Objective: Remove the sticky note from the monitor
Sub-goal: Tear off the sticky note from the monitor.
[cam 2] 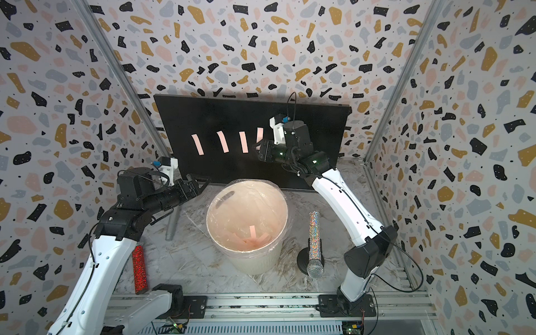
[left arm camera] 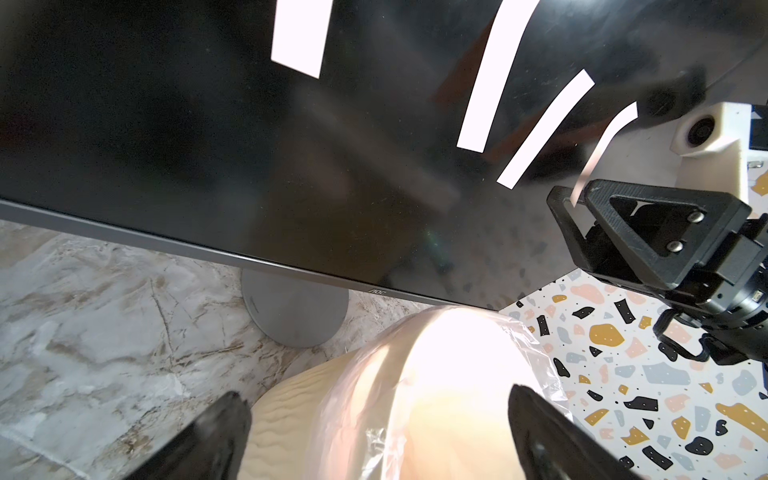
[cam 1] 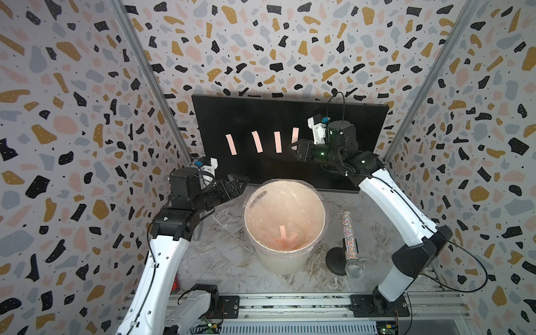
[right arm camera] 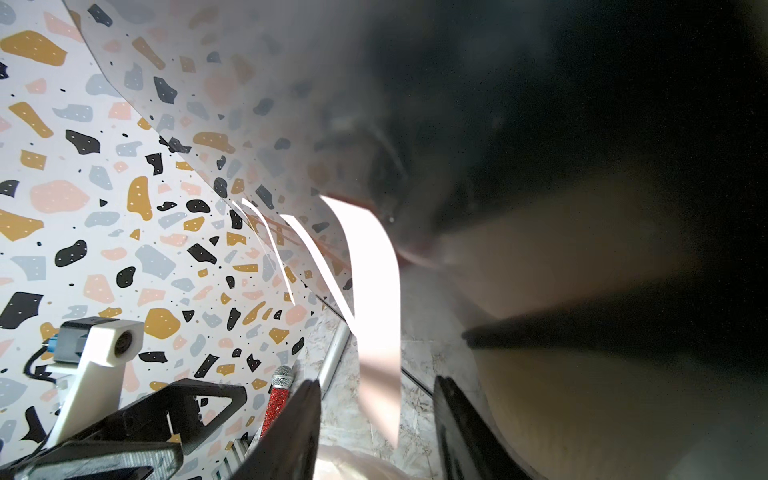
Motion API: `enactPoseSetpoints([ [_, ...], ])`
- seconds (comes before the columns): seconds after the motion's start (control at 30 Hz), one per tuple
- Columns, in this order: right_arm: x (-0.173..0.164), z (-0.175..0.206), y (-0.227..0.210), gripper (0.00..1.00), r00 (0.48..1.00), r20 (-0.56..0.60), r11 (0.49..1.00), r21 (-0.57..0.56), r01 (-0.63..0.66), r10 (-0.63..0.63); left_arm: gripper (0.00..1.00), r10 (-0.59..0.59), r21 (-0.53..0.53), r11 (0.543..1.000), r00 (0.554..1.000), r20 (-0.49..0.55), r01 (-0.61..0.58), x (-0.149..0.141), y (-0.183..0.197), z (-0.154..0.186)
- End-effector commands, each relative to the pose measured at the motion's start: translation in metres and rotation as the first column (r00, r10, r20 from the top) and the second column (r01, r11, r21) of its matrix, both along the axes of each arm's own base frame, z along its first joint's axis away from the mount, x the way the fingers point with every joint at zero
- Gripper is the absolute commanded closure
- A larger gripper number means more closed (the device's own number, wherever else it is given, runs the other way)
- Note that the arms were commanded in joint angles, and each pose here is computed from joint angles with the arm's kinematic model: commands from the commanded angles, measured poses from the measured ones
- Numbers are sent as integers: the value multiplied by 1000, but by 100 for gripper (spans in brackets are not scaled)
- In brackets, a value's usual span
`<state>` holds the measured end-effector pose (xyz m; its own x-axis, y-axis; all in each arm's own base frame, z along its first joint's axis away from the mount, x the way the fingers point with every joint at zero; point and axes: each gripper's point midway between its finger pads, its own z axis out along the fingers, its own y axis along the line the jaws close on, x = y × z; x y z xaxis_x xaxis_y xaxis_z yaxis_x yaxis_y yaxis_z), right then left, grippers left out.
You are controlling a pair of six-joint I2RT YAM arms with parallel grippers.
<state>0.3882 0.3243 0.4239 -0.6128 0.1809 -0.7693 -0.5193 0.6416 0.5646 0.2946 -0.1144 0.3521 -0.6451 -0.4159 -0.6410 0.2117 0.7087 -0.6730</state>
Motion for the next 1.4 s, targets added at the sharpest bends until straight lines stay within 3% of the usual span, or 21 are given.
enactPoseSetpoints([
  [0.0,3,25,-5,54,999,47,999,47,17,-19,1,-25,9,1000,998,56,24,0,-3,15],
  [0.4,8,26,-3,65,999,40,998,64,19,-21,1,-23,12,1000,998,59,23,-2,-3,14],
  [0.97,6,27,-1,100,1000,23,997,82,3,-5,0,-22,10,1000,998,62,21,-4,-2,14],
  [1.37,-1,22,-3,100,1000,8,997,78,-9,8,0,-21,6,1000,998,63,20,-6,-2,15],
])
